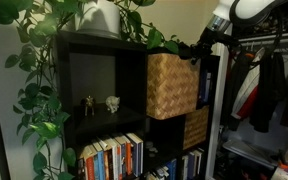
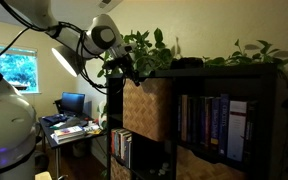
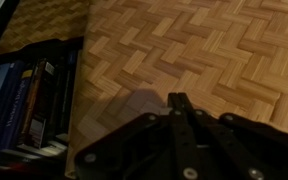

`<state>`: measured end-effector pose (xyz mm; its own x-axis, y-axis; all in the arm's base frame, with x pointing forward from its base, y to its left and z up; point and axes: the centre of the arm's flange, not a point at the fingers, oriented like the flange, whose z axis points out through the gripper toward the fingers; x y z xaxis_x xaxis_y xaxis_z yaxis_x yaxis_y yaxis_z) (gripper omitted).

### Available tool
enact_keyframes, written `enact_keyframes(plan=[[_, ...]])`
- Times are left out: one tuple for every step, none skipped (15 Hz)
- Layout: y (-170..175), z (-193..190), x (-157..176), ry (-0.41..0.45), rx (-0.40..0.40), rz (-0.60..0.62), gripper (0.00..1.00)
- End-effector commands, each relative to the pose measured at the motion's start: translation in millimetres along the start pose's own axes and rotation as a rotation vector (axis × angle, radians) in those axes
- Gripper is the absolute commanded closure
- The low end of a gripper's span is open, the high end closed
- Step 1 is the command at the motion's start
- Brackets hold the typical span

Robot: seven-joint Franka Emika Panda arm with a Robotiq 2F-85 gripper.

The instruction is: Push out the compartment, take out two black objects then push the compartment black inside.

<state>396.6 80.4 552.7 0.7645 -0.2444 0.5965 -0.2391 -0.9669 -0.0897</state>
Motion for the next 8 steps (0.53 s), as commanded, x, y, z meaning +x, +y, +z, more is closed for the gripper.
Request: enact_keyframes(plan=[[-1,16,-1,0.049,0.017,0.05,0.96],[-1,18,0,0.058,0.021,0.055,0.95],[-2,22,3,0.066,0.028,0.058,0.96],[-2,26,5,0.071,0.036,0.059,0.96],[-3,29,6,0.072,0.039,0.059,0.96],[-4,31,8,0.075,0.042,0.061,0.96],[-4,35,10,0.078,0.045,0.062,0.96],[-4,36,12,0.082,0.047,0.063,0.95]])
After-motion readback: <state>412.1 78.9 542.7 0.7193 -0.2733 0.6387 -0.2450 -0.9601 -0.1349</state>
